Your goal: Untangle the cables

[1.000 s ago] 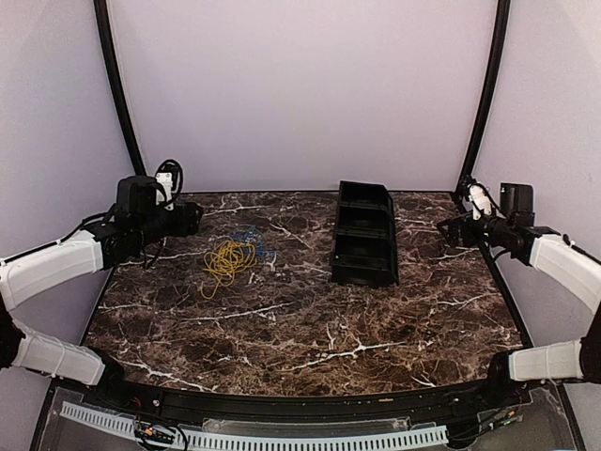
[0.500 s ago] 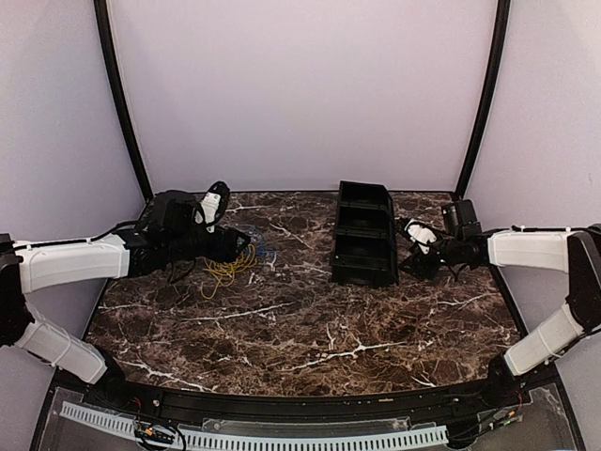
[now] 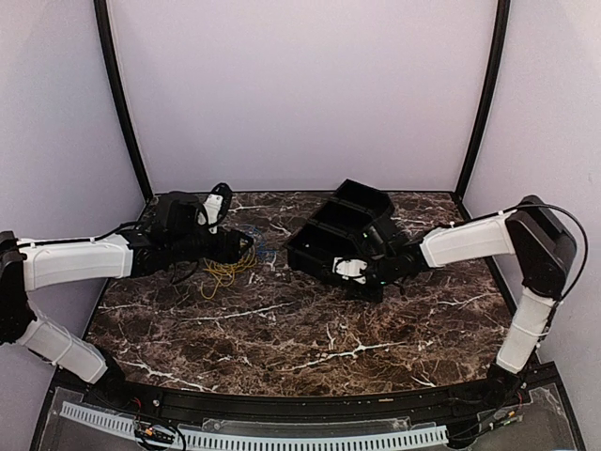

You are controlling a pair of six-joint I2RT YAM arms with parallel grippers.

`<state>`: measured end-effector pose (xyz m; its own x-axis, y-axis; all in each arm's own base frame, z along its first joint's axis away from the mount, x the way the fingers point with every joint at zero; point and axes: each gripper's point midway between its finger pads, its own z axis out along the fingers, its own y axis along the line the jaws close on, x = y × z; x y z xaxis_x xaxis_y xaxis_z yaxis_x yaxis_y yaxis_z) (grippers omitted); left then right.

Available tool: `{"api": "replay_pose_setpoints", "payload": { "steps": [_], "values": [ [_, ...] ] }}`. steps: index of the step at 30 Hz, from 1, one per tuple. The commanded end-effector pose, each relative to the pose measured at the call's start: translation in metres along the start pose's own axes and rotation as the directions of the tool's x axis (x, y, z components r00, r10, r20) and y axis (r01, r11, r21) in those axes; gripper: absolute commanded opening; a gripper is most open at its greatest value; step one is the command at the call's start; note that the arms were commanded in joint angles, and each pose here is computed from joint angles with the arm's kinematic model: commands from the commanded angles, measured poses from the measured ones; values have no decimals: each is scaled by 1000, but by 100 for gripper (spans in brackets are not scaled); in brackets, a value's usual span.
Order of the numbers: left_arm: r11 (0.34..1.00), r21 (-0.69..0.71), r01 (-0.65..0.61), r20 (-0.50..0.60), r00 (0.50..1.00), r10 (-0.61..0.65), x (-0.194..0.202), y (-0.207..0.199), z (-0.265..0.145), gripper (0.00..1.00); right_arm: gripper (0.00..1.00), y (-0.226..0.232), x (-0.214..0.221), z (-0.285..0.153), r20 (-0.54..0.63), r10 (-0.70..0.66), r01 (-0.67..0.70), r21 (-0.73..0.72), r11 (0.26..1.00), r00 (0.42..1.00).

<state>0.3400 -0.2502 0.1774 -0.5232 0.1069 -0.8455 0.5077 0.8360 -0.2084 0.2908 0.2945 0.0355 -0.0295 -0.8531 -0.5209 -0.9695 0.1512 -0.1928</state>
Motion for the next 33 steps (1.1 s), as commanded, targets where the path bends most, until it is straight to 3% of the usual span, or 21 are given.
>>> {"api": "replay_pose_setpoints", "payload": {
  "steps": [1, 4, 7, 13, 15, 20, 28, 30, 33],
  "values": [
    [993, -36, 115, 19, 993, -115, -9, 3, 6, 68, 25, 0, -62, 23, 27, -18, 21, -94, 995, 999],
    [969, -96, 227, 24, 974, -226, -13, 10, 11, 66, 25, 5, -86, 10, 61, 1, 8, -156, 988, 998],
    [928, -121, 353, 41, 936, -351, -9, 11, 21, 66, 29, 5, -83, -19, 95, -8, 19, -116, 993, 995],
    [853, -163, 496, 57, 868, -494, 2, 15, 61, 67, 62, -36, -54, -80, 167, 122, -126, 14, 992, 978],
    [847, -146, 511, 51, 859, -510, -6, 7, 78, 66, 69, -58, -36, -103, 219, 196, -216, 72, 974, 956],
    [829, -180, 529, 18, 845, -535, 11, 0, 113, 66, 73, -100, 16, -150, 362, 289, -379, 211, 901, 887],
    [804, -193, 562, -34, 815, -578, 31, -15, 146, 61, 73, -116, 45, -170, 402, 309, -430, 257, 865, 862],
    [808, -202, 554, -48, 818, -573, 34, -18, 152, 57, 73, -113, 44, -169, 409, 306, -426, 245, 871, 860],
    [837, -190, 512, -48, 847, -529, 26, -26, 155, 42, 73, -111, 42, -167, 414, 303, -419, 226, 879, 858]
  ]
}}
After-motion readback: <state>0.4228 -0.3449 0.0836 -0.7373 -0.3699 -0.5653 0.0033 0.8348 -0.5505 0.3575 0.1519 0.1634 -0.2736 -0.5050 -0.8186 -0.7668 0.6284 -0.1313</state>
